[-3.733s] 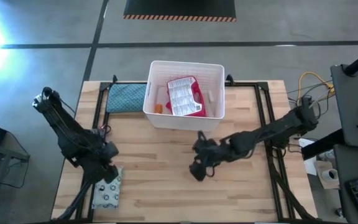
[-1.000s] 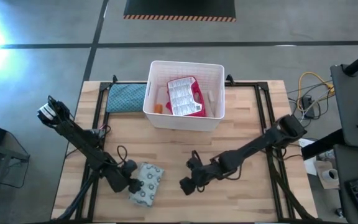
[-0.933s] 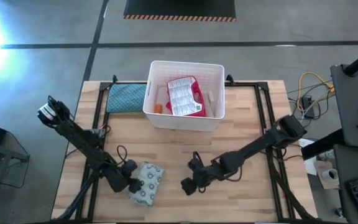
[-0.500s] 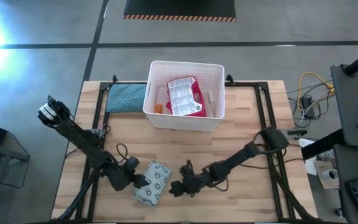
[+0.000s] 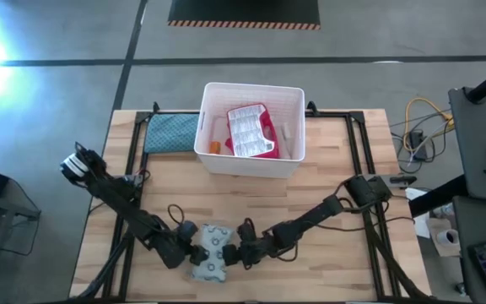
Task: Pick & place medical supplies in basket/bin
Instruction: Put the blue pads into the white bin
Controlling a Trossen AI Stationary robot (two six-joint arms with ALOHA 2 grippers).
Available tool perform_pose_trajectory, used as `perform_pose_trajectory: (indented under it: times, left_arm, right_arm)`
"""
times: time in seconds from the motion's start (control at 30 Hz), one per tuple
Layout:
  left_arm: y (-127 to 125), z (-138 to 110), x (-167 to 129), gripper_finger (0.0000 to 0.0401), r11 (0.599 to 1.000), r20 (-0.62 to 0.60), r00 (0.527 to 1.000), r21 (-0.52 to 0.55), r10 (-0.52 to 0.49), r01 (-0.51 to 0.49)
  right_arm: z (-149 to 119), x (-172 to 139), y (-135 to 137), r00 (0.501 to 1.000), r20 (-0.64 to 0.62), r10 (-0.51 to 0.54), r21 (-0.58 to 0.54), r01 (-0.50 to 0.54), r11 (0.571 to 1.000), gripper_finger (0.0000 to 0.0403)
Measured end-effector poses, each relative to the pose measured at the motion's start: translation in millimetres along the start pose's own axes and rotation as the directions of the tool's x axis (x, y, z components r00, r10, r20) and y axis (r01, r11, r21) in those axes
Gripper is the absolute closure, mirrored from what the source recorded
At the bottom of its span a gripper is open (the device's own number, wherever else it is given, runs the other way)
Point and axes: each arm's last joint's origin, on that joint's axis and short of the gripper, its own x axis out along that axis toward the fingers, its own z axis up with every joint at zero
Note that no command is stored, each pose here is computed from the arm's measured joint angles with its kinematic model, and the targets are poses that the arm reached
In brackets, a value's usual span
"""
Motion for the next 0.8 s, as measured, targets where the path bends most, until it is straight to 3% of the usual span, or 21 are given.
perform_pose_trajectory:
  times: [0.23,0.4,0.8]
  left_arm:
    - [-19,-8,22,0.0132,0.997,0.005,1.000,0.079,-0.012,0.012]
    - [-30,-1,26,0.0132,0.992,0.034,0.999,0.123,-0.014,0.010]
    - [-32,6,-5,0.0132,0.974,0.084,0.996,0.224,0.026,-0.044]
  right_arm:
    - [5,0,5,0.999,0.043,0.000,-0.050,0.002,0.999,0.0181]
    - [9,2,12,0.999,0.028,0.046,-0.168,-0.041,0.985,0.0181]
    - [14,-22,34,0.995,0.002,0.098,-0.345,-0.091,0.934,0.0197]
